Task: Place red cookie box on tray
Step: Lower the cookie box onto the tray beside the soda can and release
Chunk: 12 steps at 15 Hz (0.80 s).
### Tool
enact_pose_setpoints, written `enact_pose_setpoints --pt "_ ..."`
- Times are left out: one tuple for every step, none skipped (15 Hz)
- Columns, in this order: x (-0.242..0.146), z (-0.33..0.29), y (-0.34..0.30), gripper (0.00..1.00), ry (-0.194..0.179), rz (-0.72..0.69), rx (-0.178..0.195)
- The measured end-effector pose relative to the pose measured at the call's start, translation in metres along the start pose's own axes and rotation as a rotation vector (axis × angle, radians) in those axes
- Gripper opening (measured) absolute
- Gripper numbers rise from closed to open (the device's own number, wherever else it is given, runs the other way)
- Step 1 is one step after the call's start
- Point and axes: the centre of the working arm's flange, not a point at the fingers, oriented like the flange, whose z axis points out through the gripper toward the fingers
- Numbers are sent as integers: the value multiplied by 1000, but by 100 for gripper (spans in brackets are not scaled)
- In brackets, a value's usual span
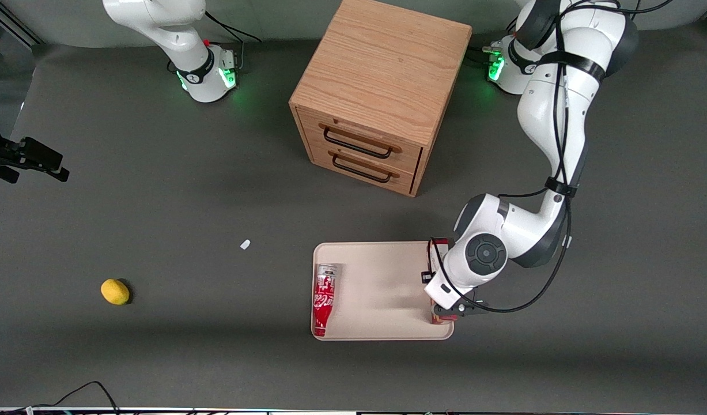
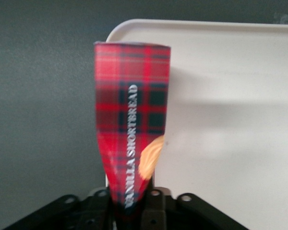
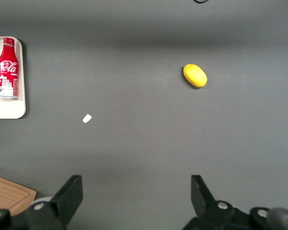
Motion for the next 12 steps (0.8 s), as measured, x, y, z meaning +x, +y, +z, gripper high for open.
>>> enact_pose_setpoints --pt "1 -1 1 39 11 3 -1" --pt "2 -2 1 49 20 3 -7" --pt "3 -4 1 59 24 3 -9" --pt "3 -5 2 70 28 3 -11" --pt "3 -7 2 80 32 3 -12" --pt "4 -8 2 90 34 3 -13" --pt "4 -10 2 97 36 2 -14" --pt "4 -11 2 100 38 2 -15" --pt "4 -12 2 100 40 2 -15" --pt "4 -13 3 100 42 2 -16" --pt "5 -16 3 100 46 2 -17" --pt "5 -22 2 100 53 2 -18"
